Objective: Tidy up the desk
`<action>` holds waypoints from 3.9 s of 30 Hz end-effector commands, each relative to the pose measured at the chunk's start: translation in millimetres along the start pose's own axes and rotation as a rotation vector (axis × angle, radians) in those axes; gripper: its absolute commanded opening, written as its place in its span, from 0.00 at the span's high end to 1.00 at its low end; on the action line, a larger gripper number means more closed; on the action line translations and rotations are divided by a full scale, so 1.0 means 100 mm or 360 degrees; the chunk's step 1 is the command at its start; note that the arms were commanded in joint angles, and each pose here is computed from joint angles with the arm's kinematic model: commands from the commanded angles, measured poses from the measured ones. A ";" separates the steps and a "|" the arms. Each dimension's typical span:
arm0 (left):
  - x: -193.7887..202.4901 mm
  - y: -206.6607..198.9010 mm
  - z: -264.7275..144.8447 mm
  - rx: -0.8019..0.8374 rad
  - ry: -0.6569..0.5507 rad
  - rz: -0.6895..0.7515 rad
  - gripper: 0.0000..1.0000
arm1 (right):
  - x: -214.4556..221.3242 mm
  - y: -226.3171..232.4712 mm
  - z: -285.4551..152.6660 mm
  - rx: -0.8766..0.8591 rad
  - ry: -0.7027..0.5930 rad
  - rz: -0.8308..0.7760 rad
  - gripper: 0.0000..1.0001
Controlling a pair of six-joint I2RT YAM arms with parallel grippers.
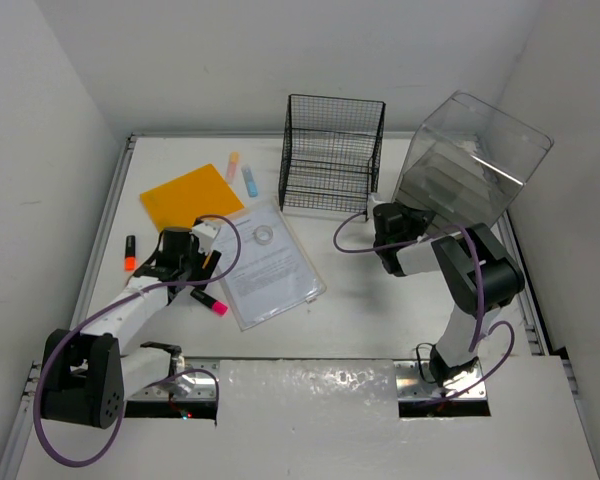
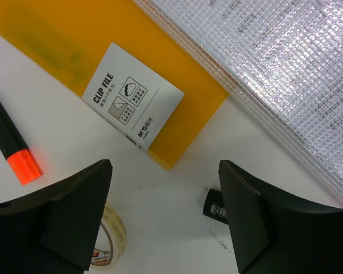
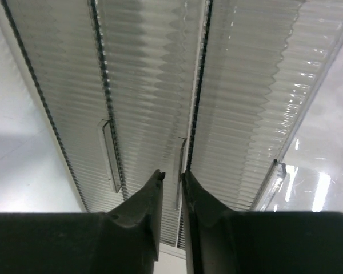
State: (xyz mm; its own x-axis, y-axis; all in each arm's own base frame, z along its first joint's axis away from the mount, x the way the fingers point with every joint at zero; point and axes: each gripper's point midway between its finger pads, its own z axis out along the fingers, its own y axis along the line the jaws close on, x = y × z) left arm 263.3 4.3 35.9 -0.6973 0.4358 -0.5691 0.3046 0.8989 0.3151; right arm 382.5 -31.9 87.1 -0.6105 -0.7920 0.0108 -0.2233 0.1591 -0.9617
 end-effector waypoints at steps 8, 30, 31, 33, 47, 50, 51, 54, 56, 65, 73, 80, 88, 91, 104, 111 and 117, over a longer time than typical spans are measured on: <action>-0.06 0.04 0.02 -0.0012 -0.0051 -0.0010 0.26 | 0.03 -0.10 0.03 0.0073 -0.0003 0.0063 1.00; -0.09 0.01 -0.01 0.0014 -0.0085 0.0006 0.26 | 0.22 0.34 -0.75 0.0031 0.0087 0.0038 1.00; -0.10 0.01 -0.02 0.0015 -0.0088 0.0005 0.26 | 0.21 0.35 -0.78 0.0032 0.0084 0.0034 1.00; -0.10 0.01 -0.02 0.0015 -0.0094 0.0007 0.26 | 0.18 0.37 -0.87 0.0045 0.0071 0.0027 1.00; -0.11 0.02 -0.05 0.0013 -0.0114 0.0010 0.26 | 0.03 0.39 -1.22 0.0079 -0.0046 0.0056 1.00; -0.12 0.03 -0.06 0.0004 -0.0115 0.0010 0.26 | 0.05 0.37 -1.23 0.0076 -0.0034 0.0051 1.00; -0.11 0.03 -0.06 0.0003 -0.0112 0.0007 0.26 | 0.06 0.35 -1.24 0.0076 -0.0035 0.0063 1.00; -0.11 0.03 -0.05 0.0001 -0.0111 0.0007 0.26 | 0.05 0.32 -1.25 0.0060 -0.0054 0.0105 0.90; -0.10 0.03 -0.05 0.0002 -0.0107 0.0010 0.26 | 0.03 0.28 -1.27 0.0043 -0.0081 0.0168 0.75; -0.10 0.03 -0.05 -0.0001 -0.0103 0.0005 0.26 | -0.19 0.17 -1.42 -0.0170 -0.0306 0.0450 0.40; -0.10 0.03 -0.04 -0.0003 -0.0100 0.0006 0.26 | -0.60 0.13 -1.79 -0.0634 -0.0730 0.0808 0.22; -0.08 0.04 -0.04 -0.0011 -0.0088 0.0004 0.26 | -1.10 -0.01 -2.38 -0.1111 -0.1212 0.1100 0.17; -0.14 -0.04 -0.17 0.0129 -0.0103 0.0173 0.29 | -1.28 0.06 -2.57 -0.1298 -0.1292 0.1101 0.17; 0.03 -0.41 -0.32 0.0549 -0.0056 0.0547 0.29 | -1.30 0.13 -2.58 -0.1331 -0.1297 0.1075 0.17; 0.19 -0.64 -0.38 0.0953 -0.0219 0.1519 0.24 | -1.30 0.28 -2.64 -0.1411 -0.1331 0.1063 0.17; 0.28 -0.75 -0.22 0.1092 -0.0140 0.1501 0.24 | -1.22 0.34 -2.62 -0.1410 -0.1321 0.1057 0.17; 0.52 -0.82 -0.13 0.1175 -0.0016 0.1515 0.46 | -1.18 0.35 -2.61 -0.1401 -0.1317 0.1059 0.17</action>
State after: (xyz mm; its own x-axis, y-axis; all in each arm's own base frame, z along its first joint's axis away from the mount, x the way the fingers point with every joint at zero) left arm 193.5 -43.1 -1.3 -0.0326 0.9382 -0.3446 0.9912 0.0747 0.1096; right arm 246.8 213.6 108.4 -0.2647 -0.5379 -0.8003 -0.6674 0.7013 -0.2506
